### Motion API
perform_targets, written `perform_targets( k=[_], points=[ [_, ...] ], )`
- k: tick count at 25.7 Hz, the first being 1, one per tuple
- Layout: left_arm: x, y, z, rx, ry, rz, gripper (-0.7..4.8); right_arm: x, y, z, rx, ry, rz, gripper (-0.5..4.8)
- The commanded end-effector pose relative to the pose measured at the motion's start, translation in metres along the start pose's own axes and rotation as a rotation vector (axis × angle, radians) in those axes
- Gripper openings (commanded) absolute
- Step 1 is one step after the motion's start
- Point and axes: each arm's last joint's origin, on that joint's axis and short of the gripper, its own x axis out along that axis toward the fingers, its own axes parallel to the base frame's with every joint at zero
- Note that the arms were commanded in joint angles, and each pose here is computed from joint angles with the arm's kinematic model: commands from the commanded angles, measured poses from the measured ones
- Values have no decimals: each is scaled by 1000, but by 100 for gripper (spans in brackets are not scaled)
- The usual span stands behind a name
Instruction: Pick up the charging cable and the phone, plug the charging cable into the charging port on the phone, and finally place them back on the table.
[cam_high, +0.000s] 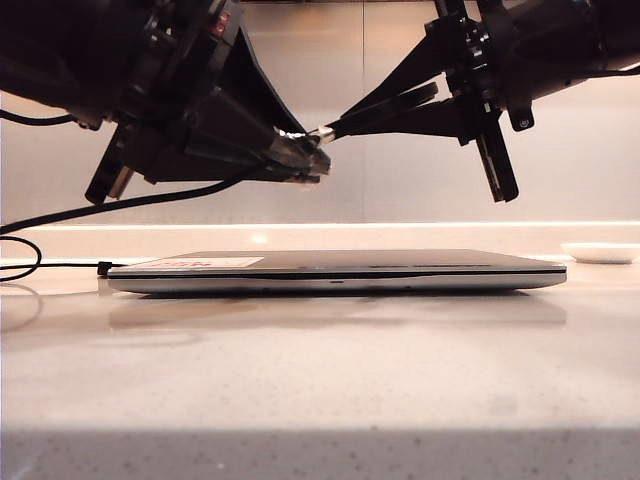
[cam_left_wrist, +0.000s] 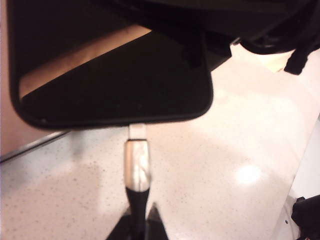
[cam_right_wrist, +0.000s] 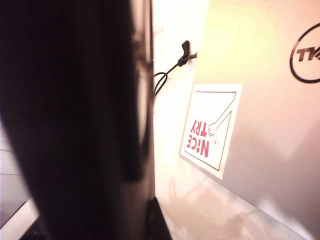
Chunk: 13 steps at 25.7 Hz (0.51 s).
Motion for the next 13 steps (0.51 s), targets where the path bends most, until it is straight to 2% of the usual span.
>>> perform_targets(
  k=[1,13],
  points=[
    [0,-1,2,2,-15,-8,-6,-1,8,3,-35,-13,45,-6],
    [0,-1,2,2,-15,-8,-6,-1,9,2,-40,27,69,-6]
  ],
)
